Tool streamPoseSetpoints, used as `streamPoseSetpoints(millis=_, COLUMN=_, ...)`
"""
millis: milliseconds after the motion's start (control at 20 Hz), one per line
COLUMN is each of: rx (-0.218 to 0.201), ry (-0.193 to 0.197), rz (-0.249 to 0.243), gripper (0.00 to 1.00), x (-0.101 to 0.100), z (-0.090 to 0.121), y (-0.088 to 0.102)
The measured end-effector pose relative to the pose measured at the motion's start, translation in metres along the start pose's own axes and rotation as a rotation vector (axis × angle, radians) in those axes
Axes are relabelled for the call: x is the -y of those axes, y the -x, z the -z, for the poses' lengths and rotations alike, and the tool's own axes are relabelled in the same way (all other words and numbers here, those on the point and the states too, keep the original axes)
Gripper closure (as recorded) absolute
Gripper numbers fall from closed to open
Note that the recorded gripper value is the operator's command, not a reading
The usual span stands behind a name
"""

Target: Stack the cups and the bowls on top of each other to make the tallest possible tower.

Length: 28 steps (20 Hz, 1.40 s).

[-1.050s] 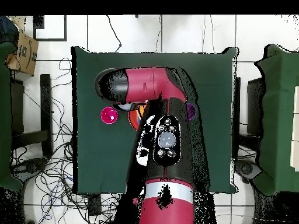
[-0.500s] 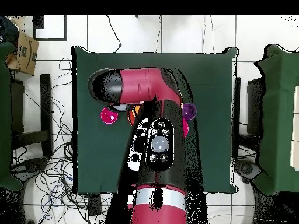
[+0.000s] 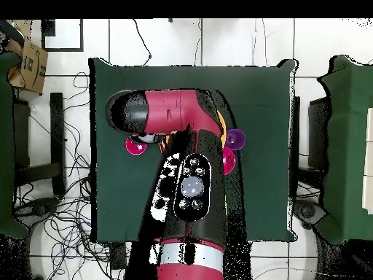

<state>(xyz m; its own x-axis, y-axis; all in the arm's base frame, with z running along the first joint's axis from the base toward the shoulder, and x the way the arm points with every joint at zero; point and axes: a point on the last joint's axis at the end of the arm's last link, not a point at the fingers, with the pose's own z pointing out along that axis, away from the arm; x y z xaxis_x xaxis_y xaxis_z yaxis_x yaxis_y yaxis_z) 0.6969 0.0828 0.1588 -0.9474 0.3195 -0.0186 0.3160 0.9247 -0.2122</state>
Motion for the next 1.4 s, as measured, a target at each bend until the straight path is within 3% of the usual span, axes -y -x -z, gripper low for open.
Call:
streamPoseSetpoints(millis=750, rx=0.041, ry=0.003, rz=-0.009, gripper=1.00, x=-0.006, z=0.005, y=-0.010)
streamPoseSetpoints(millis=1400, rx=0.077, ry=-0.004, rz=0.002, gripper=1.00, x=-0.011, z=-0.003, y=-0.027)
